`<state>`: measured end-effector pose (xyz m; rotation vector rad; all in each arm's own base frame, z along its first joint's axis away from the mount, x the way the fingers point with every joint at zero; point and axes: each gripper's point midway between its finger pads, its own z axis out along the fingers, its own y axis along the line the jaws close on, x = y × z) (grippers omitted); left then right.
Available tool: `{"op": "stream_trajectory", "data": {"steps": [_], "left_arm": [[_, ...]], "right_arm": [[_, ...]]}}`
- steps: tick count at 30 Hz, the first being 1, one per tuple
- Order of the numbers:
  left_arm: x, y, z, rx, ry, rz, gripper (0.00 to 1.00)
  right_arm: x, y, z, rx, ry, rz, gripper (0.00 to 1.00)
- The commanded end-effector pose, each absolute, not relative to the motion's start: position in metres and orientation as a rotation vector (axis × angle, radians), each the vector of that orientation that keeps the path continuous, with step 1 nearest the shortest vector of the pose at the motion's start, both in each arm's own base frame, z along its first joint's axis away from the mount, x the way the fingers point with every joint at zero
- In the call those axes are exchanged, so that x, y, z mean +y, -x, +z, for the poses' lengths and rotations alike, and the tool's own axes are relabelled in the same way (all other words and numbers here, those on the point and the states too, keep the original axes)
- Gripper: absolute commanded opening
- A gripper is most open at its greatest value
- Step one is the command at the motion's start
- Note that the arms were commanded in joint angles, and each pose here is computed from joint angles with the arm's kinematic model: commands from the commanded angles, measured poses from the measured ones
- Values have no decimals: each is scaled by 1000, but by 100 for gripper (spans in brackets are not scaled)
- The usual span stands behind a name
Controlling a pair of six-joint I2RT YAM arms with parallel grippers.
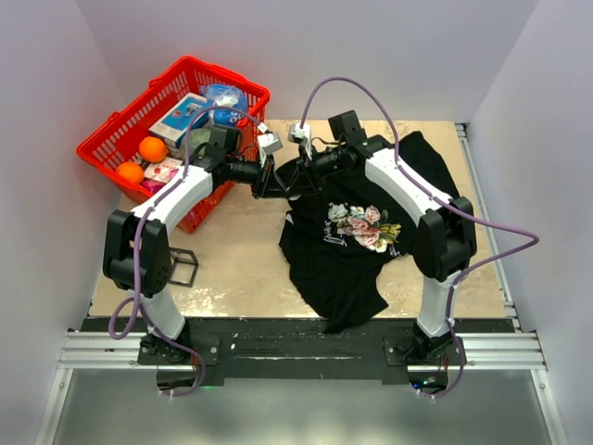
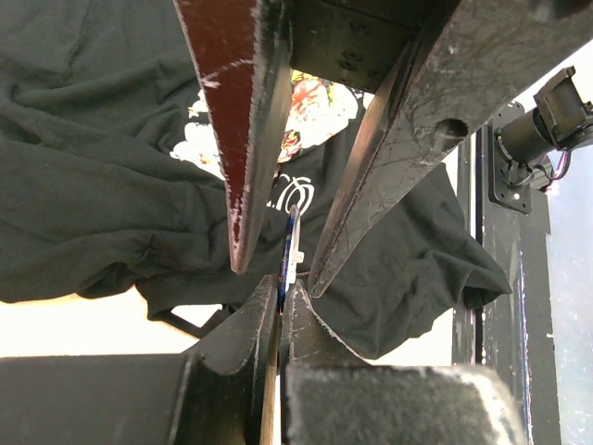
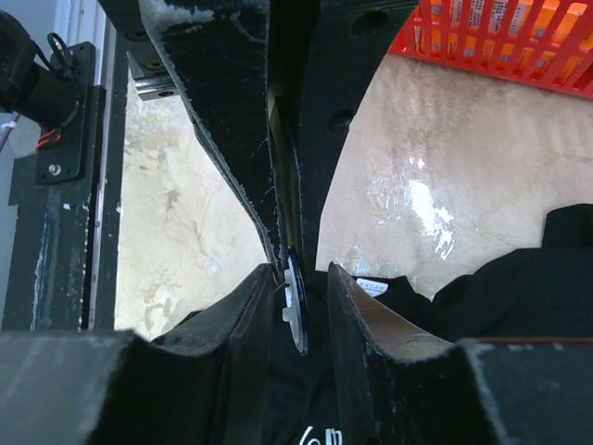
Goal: Remove the brooch from the garment
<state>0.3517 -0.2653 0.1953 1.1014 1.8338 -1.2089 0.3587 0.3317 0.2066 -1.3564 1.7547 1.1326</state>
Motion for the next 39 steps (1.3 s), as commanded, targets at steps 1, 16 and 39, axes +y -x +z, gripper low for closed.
{"op": "stream_trajectory", "data": {"steps": [1, 16, 39], "left_arm": [[-270, -354, 222, 1746, -1123, -1207, 0], [-268, -352, 222, 1726, -1167, -1190, 0], [-274, -342, 237, 1667, -1174, -1304, 0]], "right_arm": [[332, -364, 210, 1703, 1403, 1078, 32], [327, -367, 212, 1653, 1477, 1011, 23], [330, -374, 210, 1674, 1436, 1030, 0]]}}
